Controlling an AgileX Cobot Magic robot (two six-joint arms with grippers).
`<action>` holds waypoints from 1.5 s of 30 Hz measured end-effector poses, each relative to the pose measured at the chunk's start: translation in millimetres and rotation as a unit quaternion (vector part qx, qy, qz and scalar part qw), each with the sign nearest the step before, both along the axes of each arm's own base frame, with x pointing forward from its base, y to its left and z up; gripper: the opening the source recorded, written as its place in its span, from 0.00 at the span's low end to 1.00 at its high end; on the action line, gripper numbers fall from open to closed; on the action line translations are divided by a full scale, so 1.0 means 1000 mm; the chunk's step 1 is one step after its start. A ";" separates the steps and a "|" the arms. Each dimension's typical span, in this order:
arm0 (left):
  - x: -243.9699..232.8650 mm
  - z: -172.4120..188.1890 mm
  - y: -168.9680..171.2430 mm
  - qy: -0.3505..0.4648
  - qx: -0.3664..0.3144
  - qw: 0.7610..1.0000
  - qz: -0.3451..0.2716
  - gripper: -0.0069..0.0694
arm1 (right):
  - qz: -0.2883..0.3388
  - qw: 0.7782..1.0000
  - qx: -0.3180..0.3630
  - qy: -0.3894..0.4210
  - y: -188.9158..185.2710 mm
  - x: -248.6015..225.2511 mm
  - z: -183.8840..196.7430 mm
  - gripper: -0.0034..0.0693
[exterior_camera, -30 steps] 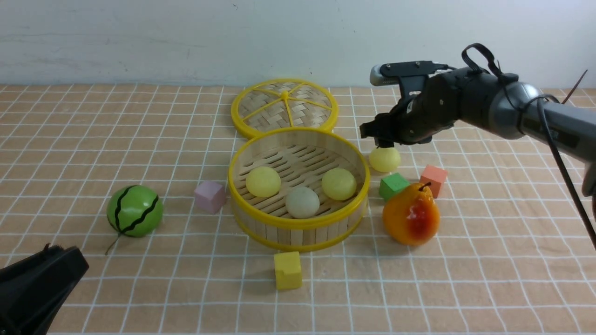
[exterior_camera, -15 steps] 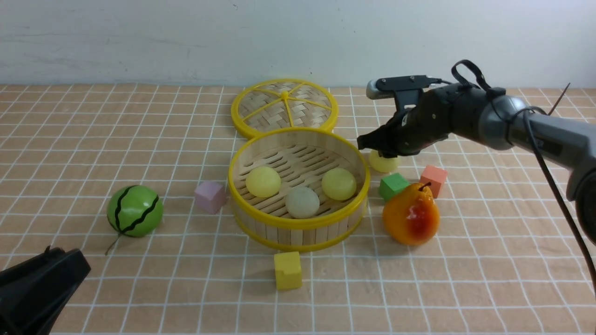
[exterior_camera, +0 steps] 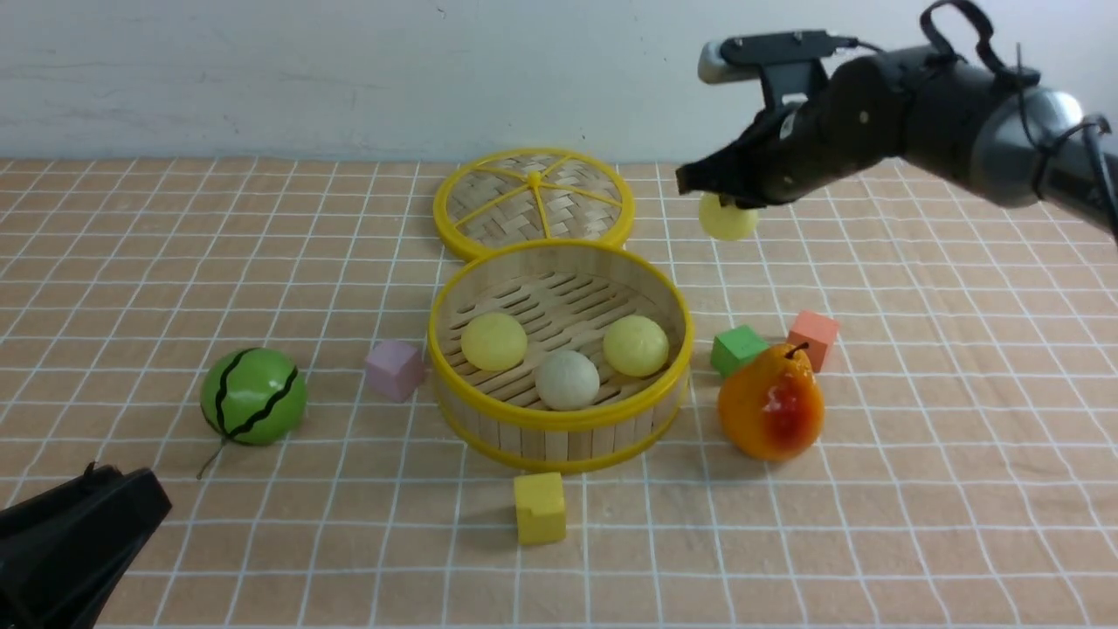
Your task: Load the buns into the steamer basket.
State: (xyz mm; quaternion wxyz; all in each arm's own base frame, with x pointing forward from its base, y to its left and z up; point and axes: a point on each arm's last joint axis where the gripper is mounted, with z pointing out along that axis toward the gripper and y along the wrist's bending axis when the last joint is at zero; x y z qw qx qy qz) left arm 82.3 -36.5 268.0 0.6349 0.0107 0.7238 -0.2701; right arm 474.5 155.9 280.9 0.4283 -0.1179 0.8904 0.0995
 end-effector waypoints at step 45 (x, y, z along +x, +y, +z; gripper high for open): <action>0.000 0.000 0.000 0.001 0.000 1.000 0.000 0.40 | 0.074 0.977 -0.034 0.195 -0.021 -0.179 0.105 0.10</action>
